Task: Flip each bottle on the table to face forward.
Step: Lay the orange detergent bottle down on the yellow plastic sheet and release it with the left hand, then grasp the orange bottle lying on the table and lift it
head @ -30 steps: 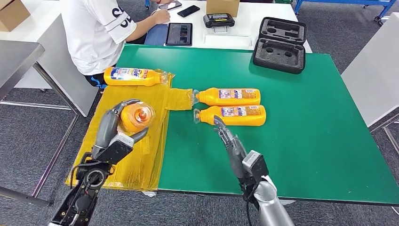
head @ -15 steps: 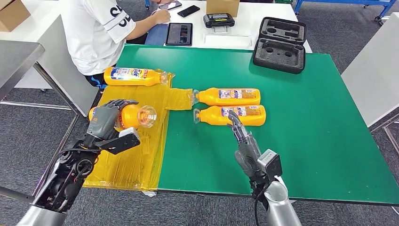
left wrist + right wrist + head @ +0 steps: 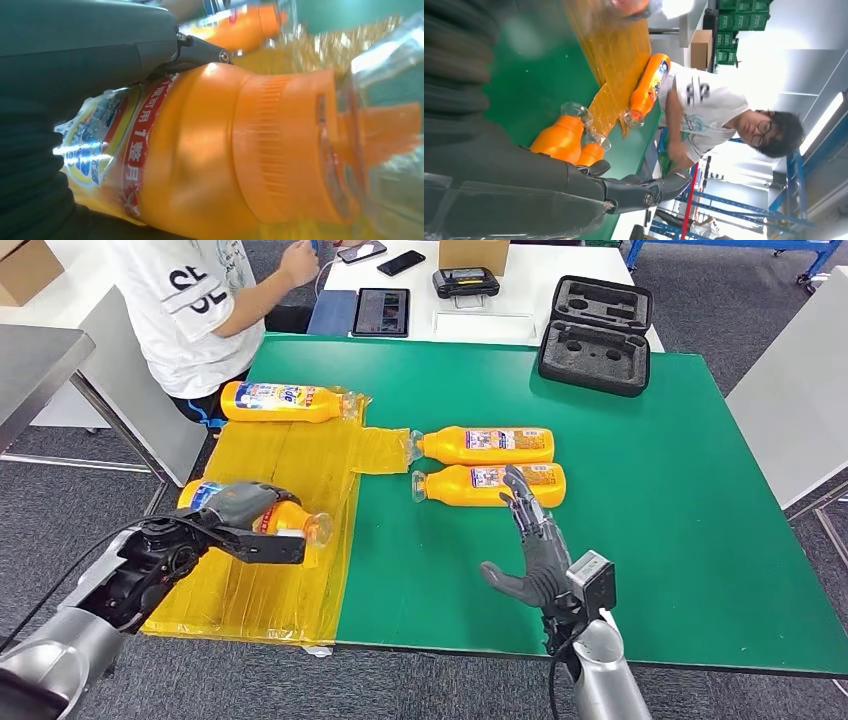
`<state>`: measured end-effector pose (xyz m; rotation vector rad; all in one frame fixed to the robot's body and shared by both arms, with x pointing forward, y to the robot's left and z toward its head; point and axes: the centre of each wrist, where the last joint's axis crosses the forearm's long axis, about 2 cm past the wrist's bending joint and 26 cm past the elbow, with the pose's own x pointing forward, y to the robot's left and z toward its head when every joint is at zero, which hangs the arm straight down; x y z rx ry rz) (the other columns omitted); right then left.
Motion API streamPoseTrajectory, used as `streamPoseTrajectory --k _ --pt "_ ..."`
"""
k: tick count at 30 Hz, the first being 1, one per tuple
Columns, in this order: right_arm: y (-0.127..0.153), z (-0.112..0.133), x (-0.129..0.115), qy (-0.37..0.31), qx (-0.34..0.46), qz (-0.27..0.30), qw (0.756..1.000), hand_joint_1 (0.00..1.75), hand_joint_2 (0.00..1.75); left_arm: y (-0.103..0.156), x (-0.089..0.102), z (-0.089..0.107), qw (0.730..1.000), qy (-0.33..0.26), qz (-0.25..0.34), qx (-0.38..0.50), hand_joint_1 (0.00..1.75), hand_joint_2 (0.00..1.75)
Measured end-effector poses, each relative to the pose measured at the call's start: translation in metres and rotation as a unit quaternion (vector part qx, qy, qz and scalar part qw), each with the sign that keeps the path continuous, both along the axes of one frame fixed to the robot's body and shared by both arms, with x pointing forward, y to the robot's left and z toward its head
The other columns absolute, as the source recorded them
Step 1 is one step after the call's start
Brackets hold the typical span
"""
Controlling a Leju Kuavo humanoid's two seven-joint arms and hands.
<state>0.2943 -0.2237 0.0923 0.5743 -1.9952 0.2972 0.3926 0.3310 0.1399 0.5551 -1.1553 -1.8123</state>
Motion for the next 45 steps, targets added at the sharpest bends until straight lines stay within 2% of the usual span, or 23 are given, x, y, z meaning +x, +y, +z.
streamPoseTrajectory --k 12,18,20,21,22,25,26,28,30,45 --pt "-0.003 -0.005 -0.001 -0.003 -0.001 -0.003 1.0 0.0 1.75 0.012 0.008 -0.003 0.998 0.049 0.006 0.048 1.74 1.75" --pt "-0.003 -0.009 -0.002 0.001 -0.002 -0.005 1.0 0.0 1.75 0.015 0.008 -0.007 0.997 0.059 0.006 0.058 1.48 1.75" --pt "-0.003 -0.009 -0.002 0.003 -0.002 -0.005 1.0 0.0 1.75 0.016 0.007 -0.009 0.996 0.061 0.005 0.061 1.47 1.75" --pt "-0.003 -0.009 -0.002 0.003 -0.002 -0.005 1.0 0.0 1.75 0.016 0.007 -0.01 0.996 0.061 0.005 0.062 1.38 1.75" --pt "-0.003 -0.01 -0.001 0.004 -0.003 -0.004 1.0 0.0 1.75 0.016 0.007 -0.011 0.996 0.061 0.006 0.063 1.22 1.75" --pt "-0.002 -0.01 -0.001 0.005 -0.003 -0.004 1.0 0.0 1.75 0.016 0.007 -0.012 0.996 0.061 0.006 0.066 0.39 1.75" --pt "-0.002 -0.01 -0.001 0.005 -0.003 -0.004 1.0 0.0 1.75 0.016 0.007 -0.012 0.996 0.062 0.006 0.067 0.21 1.75" --pt "-0.002 -0.01 0.0 0.006 -0.003 -0.004 1.0 0.0 1.75 0.016 0.008 -0.013 0.996 0.064 0.005 0.069 0.05 1.75" --pt "-0.002 -0.01 0.001 0.006 -0.003 -0.004 1.0 0.0 1.75 0.016 0.008 -0.014 0.995 0.066 0.005 0.071 0.0 1.75" --pt "-0.002 -0.015 0.0 0.015 -0.005 -0.005 1.0 0.0 1.75 0.016 0.01 -0.016 0.995 0.071 0.001 0.071 0.0 1.75"
